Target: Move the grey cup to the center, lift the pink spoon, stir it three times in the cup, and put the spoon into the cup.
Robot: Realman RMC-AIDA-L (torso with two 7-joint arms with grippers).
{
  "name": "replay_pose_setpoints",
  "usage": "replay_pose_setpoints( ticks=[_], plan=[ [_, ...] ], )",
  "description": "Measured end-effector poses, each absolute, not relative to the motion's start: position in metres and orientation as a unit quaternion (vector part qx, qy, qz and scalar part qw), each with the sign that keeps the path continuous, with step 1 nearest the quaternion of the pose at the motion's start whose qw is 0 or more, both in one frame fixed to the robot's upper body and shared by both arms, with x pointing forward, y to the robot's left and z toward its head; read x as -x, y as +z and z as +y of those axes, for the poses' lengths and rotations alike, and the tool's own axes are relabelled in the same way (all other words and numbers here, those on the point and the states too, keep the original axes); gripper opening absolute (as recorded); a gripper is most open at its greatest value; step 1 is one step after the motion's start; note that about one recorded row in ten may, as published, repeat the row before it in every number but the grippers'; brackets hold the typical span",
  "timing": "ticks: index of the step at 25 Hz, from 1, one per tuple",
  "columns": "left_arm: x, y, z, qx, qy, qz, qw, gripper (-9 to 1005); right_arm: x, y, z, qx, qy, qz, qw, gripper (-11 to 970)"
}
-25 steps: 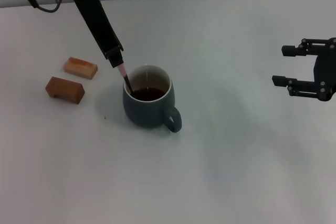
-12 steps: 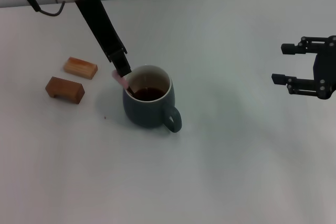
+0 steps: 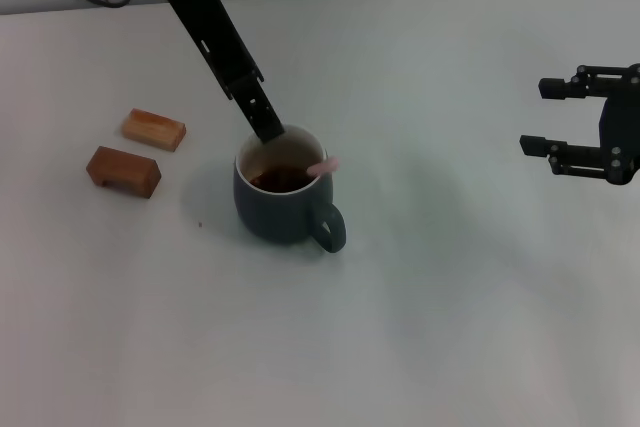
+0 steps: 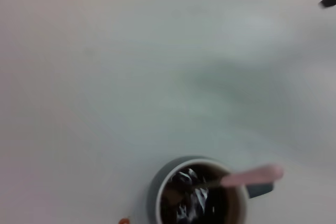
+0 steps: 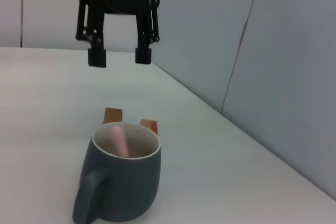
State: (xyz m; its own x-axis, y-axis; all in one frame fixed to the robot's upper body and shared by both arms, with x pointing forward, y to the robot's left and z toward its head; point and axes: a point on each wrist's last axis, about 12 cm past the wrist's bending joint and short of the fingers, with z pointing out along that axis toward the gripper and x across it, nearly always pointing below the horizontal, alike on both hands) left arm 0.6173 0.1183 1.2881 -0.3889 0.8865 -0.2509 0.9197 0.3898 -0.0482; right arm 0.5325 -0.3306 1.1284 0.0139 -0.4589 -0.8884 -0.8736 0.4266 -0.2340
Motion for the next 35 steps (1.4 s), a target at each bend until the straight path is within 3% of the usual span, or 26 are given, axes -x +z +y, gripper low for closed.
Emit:
replay_pose_setpoints(
  ticks=[7, 20, 35],
  plan=[
    [-0.617, 1.302, 0.126, -0.541, -0.171, 0.814, 0.126, 810, -0.533, 1.129, -0.331, 0.495, 0.202, 0.672, 0.512, 650],
    [-0.611, 1.318, 0.18, -0.528, -0.366, 0.723, 0.254, 801, -0.533, 1.129, -0.331, 0.494, 0.201, 0.673, 0.513, 651],
    [-0.594, 1.273, 0.241, -0.5, -0.38, 0.721, 0.292, 790, -0.531, 1.13, -0.337, 0.478, 0.2, 0.674, 0.526, 650]
  ],
)
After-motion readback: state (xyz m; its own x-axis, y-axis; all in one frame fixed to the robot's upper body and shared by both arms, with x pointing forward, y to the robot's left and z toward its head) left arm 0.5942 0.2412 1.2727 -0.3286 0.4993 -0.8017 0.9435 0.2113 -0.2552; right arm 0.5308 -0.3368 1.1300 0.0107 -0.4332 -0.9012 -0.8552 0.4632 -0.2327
